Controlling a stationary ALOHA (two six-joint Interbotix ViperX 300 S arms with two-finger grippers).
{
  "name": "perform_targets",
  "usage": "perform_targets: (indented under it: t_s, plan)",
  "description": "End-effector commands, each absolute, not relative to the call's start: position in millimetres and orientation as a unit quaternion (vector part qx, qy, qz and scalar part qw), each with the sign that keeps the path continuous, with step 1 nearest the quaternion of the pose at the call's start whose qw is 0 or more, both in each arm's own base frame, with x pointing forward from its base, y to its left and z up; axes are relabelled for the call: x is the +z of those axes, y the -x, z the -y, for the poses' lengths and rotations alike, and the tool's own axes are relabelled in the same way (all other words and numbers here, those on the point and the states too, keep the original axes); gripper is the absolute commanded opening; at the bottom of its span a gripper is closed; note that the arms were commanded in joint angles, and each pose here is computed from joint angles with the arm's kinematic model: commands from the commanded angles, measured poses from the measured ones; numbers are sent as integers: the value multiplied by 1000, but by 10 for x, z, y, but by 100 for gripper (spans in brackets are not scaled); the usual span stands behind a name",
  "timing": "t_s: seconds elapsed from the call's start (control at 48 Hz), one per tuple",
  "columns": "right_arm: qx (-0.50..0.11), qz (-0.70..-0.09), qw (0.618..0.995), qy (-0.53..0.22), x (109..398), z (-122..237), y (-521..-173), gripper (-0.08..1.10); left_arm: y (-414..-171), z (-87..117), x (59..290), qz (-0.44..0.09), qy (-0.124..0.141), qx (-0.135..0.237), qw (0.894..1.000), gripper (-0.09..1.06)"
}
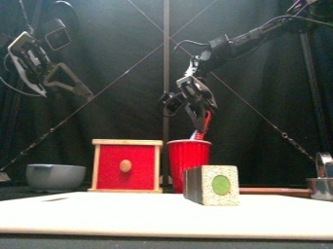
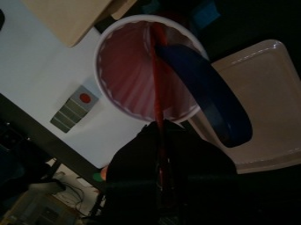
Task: Place sushi on board then cut the sushi with the knife then place the pieces on the plate
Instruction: Grasp knife edge with left hand
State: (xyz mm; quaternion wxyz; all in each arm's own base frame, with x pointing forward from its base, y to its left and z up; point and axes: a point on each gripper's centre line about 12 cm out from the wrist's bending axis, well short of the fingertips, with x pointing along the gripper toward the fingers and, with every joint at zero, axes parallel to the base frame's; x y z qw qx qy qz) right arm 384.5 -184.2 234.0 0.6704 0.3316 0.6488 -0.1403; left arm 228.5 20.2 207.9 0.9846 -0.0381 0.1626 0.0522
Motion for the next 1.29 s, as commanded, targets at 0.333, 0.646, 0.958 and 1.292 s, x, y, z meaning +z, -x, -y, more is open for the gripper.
perform_targets:
  t_s: [0.333, 0.646, 0.958, 1.292]
  plan:
    - [-125, -609, 720, -308, 3174, 1772, -3829, 29, -2300, -208, 2182, -144, 38, 53, 987, -2]
    - [-127, -563, 769, -275, 3730, 1558, -3587, 29, -2245, -207, 2311, -116, 38, 53, 991, -1]
    - [-129, -475, 845, -210, 3996, 1112, -3351, 29, -2232, -206, 2427, -90, 33, 52, 994, -1]
    - [-110, -346, 921, -141, 3814, 678, -3120, 29, -2252, -278, 2571, -40, 33, 68, 996, 4]
